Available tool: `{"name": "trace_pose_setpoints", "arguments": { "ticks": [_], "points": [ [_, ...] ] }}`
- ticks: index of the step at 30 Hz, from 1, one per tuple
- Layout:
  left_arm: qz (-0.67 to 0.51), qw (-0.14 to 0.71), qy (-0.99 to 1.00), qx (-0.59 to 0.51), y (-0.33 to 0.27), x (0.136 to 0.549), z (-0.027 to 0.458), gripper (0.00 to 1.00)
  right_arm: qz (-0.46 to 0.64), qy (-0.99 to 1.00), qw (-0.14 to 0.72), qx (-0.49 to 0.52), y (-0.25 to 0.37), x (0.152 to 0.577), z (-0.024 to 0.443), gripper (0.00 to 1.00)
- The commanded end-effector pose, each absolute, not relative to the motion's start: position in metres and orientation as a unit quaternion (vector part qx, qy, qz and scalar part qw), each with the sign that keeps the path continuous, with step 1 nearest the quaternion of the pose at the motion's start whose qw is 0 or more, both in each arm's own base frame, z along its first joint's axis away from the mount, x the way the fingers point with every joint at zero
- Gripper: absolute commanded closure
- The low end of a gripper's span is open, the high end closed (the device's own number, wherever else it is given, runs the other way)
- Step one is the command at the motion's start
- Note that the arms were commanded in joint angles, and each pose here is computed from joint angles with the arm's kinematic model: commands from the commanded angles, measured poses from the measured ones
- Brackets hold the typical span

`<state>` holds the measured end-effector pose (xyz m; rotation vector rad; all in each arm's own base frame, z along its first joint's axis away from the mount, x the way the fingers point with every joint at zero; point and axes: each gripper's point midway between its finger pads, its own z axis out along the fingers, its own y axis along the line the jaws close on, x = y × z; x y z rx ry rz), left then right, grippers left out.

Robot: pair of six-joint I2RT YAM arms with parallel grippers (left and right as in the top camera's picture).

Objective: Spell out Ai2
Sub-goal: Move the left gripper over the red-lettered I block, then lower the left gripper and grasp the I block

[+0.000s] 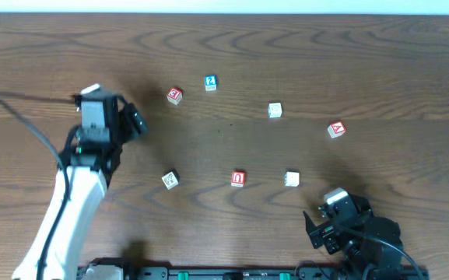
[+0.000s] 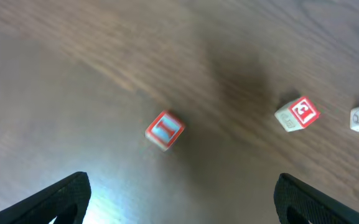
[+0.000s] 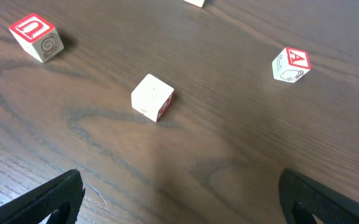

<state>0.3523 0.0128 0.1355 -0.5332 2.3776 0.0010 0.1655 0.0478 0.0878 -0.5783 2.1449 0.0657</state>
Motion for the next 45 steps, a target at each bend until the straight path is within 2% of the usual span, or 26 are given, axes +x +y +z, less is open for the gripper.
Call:
{"name": "trace_pose_setpoints", "arguments": {
  "ticks": [1, 4, 10, 15, 20, 25, 32, 41, 45],
  "points": [
    [0.001, 0.337, 0.936, -0.104, 0.001, 0.364, 0.14, 0.05, 0.027, 0.866, 0.44, -0.236, 0.048, 0.165, 0.083, 0.01],
    [0.009, 0.328, 0.943, -0.06, -0.001, 0.364, 0.134, 0.05, 0.027, 0.866, 0.439, -0.236, 0.048, 0.164, 0.083, 0.01],
    [0.016, 0.318, 0.946, -0.052, 0.0, 0.361, 0.129, 0.05, 0.027, 0.866, 0.44, -0.236, 0.048, 0.165, 0.083, 0.01],
    [0.031, 0.268, 0.963, -0.001, 0.001, 0.351, 0.102, 0.05, 0.027, 0.866, 0.439, -0.236, 0.048, 0.164, 0.083, 0.01],
    [-0.03, 0.213, 0.976, -0.021, -0.002, 0.344, 0.07, 0.05, 0.027, 0.866, 0.439, -0.236, 0.048, 0.164, 0.083, 0.01],
    [-0.023, 0.191, 0.979, -0.065, 0.027, 0.342, 0.056, 0.05, 0.027, 0.866, 0.439, -0.236, 0.048, 0.164, 0.083, 0.01],
    [-0.011, 0.185, 0.982, -0.04, 0.043, 0.354, 0.054, 0.05, 0.027, 0.866, 0.439, -0.236, 0.048, 0.165, 0.083, 0.01],
    [-0.003, 0.119, 0.993, 0.019, 0.05, 0.384, 0.045, 0.05, 0.027, 0.866, 0.439, -0.236, 0.048, 0.164, 0.083, 0.01],
    [-0.005, 0.096, 0.994, 0.052, 0.045, 0.39, 0.037, 0.0, 0.027, 0.866, 0.439, -0.236, 0.048, 0.164, 0.083, 0.01]
  ]
}}
